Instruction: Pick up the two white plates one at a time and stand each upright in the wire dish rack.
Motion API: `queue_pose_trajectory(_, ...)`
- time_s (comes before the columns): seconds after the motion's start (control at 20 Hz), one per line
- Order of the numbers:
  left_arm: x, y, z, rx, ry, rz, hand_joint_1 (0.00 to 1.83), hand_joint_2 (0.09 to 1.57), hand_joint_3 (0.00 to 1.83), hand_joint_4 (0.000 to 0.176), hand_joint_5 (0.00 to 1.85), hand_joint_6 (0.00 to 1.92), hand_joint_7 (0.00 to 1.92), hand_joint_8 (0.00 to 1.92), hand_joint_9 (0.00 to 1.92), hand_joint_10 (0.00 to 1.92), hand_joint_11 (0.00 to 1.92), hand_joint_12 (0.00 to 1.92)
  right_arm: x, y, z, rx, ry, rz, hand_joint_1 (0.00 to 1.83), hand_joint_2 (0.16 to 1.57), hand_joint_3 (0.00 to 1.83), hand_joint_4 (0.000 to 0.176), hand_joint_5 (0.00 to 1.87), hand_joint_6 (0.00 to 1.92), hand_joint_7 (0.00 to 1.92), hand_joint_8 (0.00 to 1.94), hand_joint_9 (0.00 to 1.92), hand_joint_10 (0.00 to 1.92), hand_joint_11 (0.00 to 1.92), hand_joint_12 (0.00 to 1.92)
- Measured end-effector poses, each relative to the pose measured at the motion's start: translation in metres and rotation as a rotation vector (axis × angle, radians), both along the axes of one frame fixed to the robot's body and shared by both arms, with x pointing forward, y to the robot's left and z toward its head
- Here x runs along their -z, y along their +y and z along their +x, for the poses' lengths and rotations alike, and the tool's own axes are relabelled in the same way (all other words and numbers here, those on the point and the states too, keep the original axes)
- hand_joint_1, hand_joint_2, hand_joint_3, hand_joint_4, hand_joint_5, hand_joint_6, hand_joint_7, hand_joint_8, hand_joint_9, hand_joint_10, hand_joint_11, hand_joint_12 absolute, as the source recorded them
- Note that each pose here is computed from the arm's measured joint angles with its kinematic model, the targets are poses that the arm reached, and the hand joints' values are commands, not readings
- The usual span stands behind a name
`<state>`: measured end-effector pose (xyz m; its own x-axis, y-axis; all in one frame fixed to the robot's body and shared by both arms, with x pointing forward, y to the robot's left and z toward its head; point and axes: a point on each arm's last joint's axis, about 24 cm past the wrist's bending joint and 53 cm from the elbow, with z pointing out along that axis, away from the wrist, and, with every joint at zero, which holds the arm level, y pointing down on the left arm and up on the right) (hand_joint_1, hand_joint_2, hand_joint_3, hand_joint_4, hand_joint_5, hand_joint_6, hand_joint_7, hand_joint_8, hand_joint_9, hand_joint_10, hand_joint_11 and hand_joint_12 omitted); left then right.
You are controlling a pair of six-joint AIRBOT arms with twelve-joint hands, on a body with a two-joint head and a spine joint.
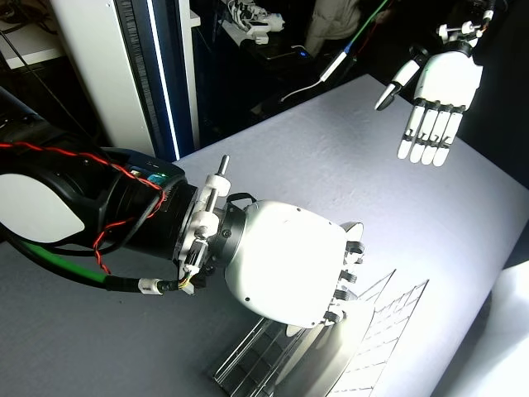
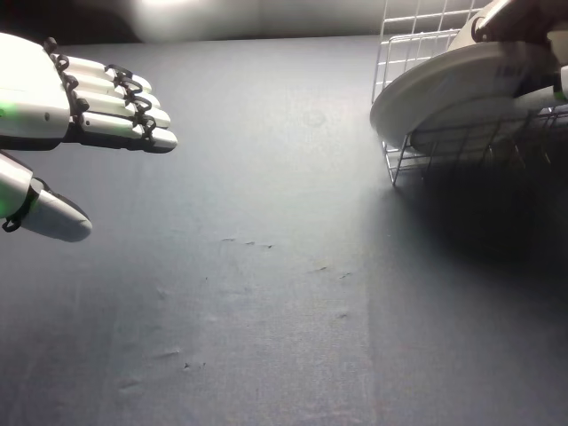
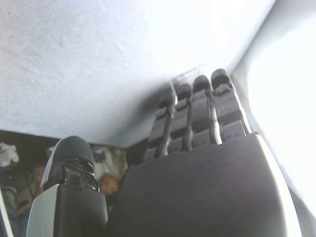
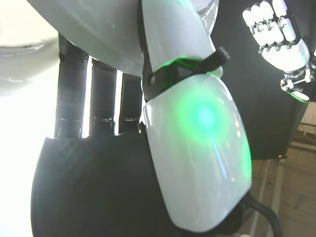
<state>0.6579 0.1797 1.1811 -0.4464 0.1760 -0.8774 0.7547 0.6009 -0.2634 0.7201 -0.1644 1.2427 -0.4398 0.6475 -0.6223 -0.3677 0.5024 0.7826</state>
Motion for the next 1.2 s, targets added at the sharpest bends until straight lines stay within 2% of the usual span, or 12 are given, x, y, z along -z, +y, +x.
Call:
queue_pose_trajectory(0.05, 0.0, 0.0, 0.0, 0.001, 0.0, 0.001, 0.0, 1.19, 0.0, 0.0, 0.0, 0.0, 0.0, 0.0, 0.0, 0.0, 0.0, 0.0, 0.0, -0.002, 0.001, 0.004, 0.001, -0.002, 1.36, 1.15, 0.0, 0.0, 0.81, 1.24, 0.92, 1.01, 0.84, 1.28, 0.7, 0.99)
queue_pose_trajectory(0.1, 0.001, 0.0, 0.0, 0.0, 0.002, 0.002, 0.0, 1.2, 0.0, 0.0, 0.0, 0.0, 0.0, 0.0, 0.0, 0.0, 0.0, 0.0, 0.0, -0.002, 0.001, 0.005, -0.001, -0.005, 1.2, 1.19, 0.0, 0.002, 0.79, 1.3, 0.9, 1.1, 0.86, 0.41, 0.64, 0.96)
queue_pose_trajectory(0.15, 0.001, 0.0, 0.0, 0.0, 0.002, 0.002, 0.0, 1.2, 0.0, 0.0, 0.01, 0.0, 0.0, 0.0, 0.0, 0.0, 0.01, 0.0, 0.001, -0.002, 0.001, 0.005, -0.002, -0.01, 1.19, 1.19, 0.0, 0.004, 0.77, 1.33, 0.89, 1.11, 0.91, 0.23, 0.63, 0.94)
queue_pose_trajectory(0.2, 0.001, 0.0, 0.0, 0.001, 0.002, 0.003, 0.0, 1.19, 0.0, 0.0, 0.01, 0.01, 0.0, 0.0, 0.0, 0.0, 0.01, 0.01, 0.0, -0.002, 0.002, 0.006, -0.003, -0.009, 1.13, 1.21, 0.0, 0.0, 0.78, 1.28, 0.8, 0.51, 0.9, 0.14, 0.59, 0.95)
queue_pose_trajectory(0.25, 0.001, 0.0, 0.0, 0.001, 0.002, 0.003, 0.0, 1.19, 0.0, 0.0, 0.01, 0.0, 0.0, 0.0, 0.0, 0.0, 0.01, 0.0, -0.002, -0.002, 0.002, 0.006, -0.006, -0.011, 1.22, 1.17, 0.0, 0.0, 0.66, 0.61, 0.81, 0.21, 0.88, 0.08, 0.53, 0.94)
queue_pose_trajectory(0.3, 0.001, 0.0, 0.0, 0.002, 0.002, 0.002, 0.0, 1.19, 0.0, 0.0, 0.01, 0.0, 0.0, 0.0, 0.0, 0.0, 0.0, 0.0, -0.005, -0.001, 0.003, 0.007, -0.009, -0.006, 1.23, 1.18, 0.0, 0.0, 0.69, 0.27, 0.82, 0.08, 0.85, 0.04, 0.48, 0.97)
queue_pose_trajectory(0.4, 0.003, 0.0, -0.001, 0.001, 0.006, 0.006, 0.0, 1.2, 0.0, 0.0, 0.0, 0.0, 0.0, 0.0, 0.0, 0.0, 0.0, 0.0, -0.016, 0.003, 0.003, 0.003, -0.015, 0.034, 1.18, 1.17, 0.0, 0.0, 0.69, 0.05, 0.77, 0.0, 0.78, 0.0, 0.37, 1.0)
queue_pose_trajectory(0.75, 0.003, 0.0, -0.001, 0.001, 0.007, 0.006, 0.0, 1.2, 0.0, 0.0, 0.01, 0.0, 0.0, 0.0, 0.0, 0.0, 0.0, 0.0, -0.035, 0.012, 0.0, -0.014, -0.037, 0.084, 1.1, 1.12, 0.0, 0.0, 0.44, 0.0, 0.5, 0.0, 0.5, 0.0, 0.01, 1.16)
queue_pose_trajectory(0.9, 0.004, 0.0, -0.001, 0.001, 0.006, 0.007, 0.0, 1.2, 0.0, 0.0, 0.01, 0.0, 0.0, 0.0, 0.0, 0.0, 0.0, 0.0, -0.045, 0.017, -0.003, -0.026, -0.054, 0.104, 1.05, 1.13, 0.0, 0.0, 0.36, 0.0, 0.37, 0.0, 0.36, 0.0, 0.0, 0.99)
queue_pose_trajectory(0.95, 0.004, 0.0, -0.001, 0.001, 0.006, 0.007, 0.0, 1.2, 0.0, 0.0, 0.01, 0.0, 0.0, 0.0, 0.0, 0.0, 0.0, 0.0, -0.048, 0.02, -0.005, -0.035, -0.065, 0.096, 1.01, 1.12, 0.0, 0.0, 0.29, 0.0, 0.27, 0.0, 0.25, 0.0, 0.0, 0.81)
queue_pose_trajectory(1.15, 0.004, 0.0, -0.001, 0.001, 0.007, 0.007, 0.0, 1.19, 0.0, 0.0, 0.01, 0.0, 0.0, 0.0, 0.0, 0.0, 0.01, 0.0, -0.051, 0.028, -0.01, -0.068, -0.127, 0.022, 0.31, 1.21, 0.01, 0.0, 0.06, 0.0, 0.08, 0.0, 0.07, 0.0, 0.0, 0.36)
queue_pose_trajectory(1.2, 0.004, -0.003, -0.003, 0.005, 0.011, 0.002, 0.0, 1.19, 0.0, 0.0, 0.0, 0.0, 0.0, 0.0, 0.0, 0.0, 0.0, 0.0, -0.054, 0.035, -0.016, -0.101, -0.179, -0.032, 0.07, 1.17, 0.0, 0.0, 0.01, 0.0, 0.02, 0.0, 0.01, 0.0, 0.0, 0.09)
